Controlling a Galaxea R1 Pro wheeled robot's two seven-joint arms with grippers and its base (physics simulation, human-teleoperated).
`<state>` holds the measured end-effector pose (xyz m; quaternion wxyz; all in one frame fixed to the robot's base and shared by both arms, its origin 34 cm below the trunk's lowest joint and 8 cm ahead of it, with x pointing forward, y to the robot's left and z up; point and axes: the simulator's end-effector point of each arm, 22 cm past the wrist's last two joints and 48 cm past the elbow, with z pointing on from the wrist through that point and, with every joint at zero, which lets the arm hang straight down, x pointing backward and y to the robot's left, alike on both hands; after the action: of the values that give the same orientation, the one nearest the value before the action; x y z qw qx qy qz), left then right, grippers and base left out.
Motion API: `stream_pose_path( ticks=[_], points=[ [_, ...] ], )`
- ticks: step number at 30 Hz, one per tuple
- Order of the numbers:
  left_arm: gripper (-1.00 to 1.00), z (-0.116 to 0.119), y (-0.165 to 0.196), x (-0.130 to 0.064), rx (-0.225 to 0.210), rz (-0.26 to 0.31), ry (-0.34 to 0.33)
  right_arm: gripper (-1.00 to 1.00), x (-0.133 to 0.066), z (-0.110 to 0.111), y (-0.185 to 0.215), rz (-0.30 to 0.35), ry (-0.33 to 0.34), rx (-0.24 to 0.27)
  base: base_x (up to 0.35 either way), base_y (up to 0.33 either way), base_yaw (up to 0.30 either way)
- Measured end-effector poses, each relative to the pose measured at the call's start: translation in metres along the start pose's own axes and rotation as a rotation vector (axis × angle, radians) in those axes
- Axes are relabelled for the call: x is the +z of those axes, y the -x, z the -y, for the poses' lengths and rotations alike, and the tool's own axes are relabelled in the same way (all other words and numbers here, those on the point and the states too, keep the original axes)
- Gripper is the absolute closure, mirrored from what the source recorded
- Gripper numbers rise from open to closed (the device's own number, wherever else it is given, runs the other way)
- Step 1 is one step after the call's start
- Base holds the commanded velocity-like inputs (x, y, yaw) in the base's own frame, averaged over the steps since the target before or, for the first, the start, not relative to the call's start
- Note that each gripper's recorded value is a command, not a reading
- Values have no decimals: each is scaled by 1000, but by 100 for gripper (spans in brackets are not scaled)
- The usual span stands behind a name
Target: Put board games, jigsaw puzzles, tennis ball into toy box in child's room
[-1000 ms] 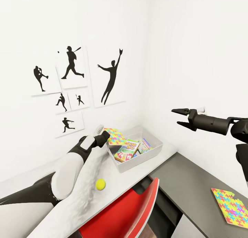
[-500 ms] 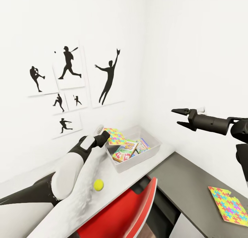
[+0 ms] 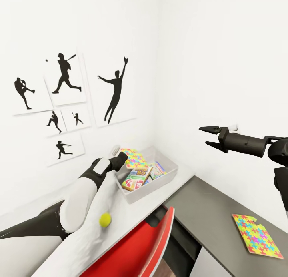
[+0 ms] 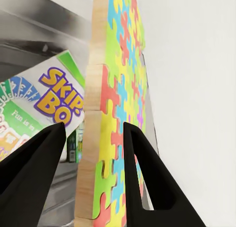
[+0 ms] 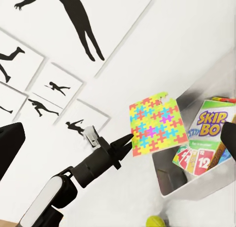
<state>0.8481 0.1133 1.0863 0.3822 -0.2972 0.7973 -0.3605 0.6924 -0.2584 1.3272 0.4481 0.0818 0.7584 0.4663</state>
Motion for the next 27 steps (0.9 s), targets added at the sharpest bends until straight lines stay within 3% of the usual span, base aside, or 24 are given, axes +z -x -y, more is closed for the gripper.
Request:
stream_pose_path(
  ticks=[9, 27],
  points=[
    [100, 1, -1, 0, 29, -2, 3, -100, 0, 0, 0, 0, -1, 0, 56, -19, -1],
    [100, 1, -2, 1, 32, -3, 4, -100, 0, 0, 0, -1, -1, -1, 61, 9, 0]
  ],
)
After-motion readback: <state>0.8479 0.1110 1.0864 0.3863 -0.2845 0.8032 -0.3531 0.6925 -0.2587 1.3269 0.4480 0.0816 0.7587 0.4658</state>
